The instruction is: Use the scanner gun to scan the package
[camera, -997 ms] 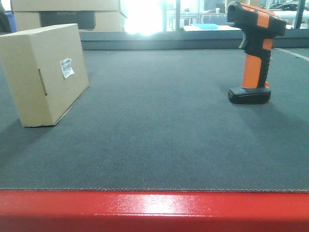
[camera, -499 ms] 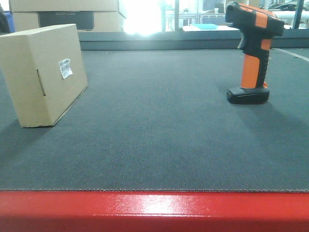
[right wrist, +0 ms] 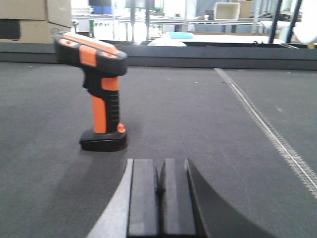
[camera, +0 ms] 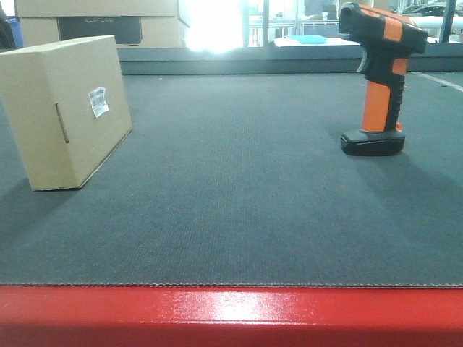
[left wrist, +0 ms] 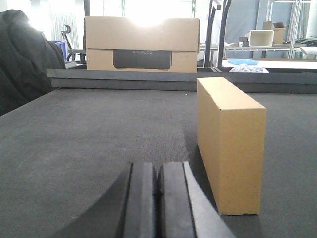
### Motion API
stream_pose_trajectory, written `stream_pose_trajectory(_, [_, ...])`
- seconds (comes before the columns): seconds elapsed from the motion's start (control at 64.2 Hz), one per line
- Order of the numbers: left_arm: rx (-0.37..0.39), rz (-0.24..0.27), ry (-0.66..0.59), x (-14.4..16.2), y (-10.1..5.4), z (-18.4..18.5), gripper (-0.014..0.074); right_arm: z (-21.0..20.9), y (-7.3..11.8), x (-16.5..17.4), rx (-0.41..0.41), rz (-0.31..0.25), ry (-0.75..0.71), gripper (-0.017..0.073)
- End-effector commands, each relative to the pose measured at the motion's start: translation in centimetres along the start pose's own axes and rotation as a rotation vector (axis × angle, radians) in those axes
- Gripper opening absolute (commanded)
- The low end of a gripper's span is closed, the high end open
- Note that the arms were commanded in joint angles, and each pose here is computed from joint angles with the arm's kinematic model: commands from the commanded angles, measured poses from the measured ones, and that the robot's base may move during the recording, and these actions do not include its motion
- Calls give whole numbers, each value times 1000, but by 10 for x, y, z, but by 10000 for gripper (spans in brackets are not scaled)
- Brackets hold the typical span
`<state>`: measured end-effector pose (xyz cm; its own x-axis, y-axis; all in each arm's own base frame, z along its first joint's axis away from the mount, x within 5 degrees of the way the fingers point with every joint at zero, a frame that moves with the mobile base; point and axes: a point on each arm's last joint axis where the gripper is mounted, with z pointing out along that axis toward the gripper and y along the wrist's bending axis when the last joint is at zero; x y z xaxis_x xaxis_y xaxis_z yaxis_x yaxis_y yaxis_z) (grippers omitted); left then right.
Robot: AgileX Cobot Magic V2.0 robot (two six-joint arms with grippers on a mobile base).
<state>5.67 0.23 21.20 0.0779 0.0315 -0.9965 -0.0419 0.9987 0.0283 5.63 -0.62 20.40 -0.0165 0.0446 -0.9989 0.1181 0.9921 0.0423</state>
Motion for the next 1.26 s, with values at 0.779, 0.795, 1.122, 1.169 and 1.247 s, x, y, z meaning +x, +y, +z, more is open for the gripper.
stream_pose_trajectory(0.779, [2,1,-25,-3,0,-1,-111,0,-1,0,18,8,-13,-153])
stream_pose_trajectory(0.795, [2,1,-25,-3,0,-1,-111,0,-1,0,18,8,-13,-153])
stream_pose_trajectory(1.122, [2,1,-25,-3,0,-1,-111,0,-1,0,18,8,-13,-153])
stream_pose_trajectory(1.169, [2,1,-25,-3,0,-1,-111,0,-1,0,18,8,-13,-153])
stream_pose_trajectory(1.247, [2,1,-25,-3,0,-1,-111,0,-1,0,18,8,-13,-153])
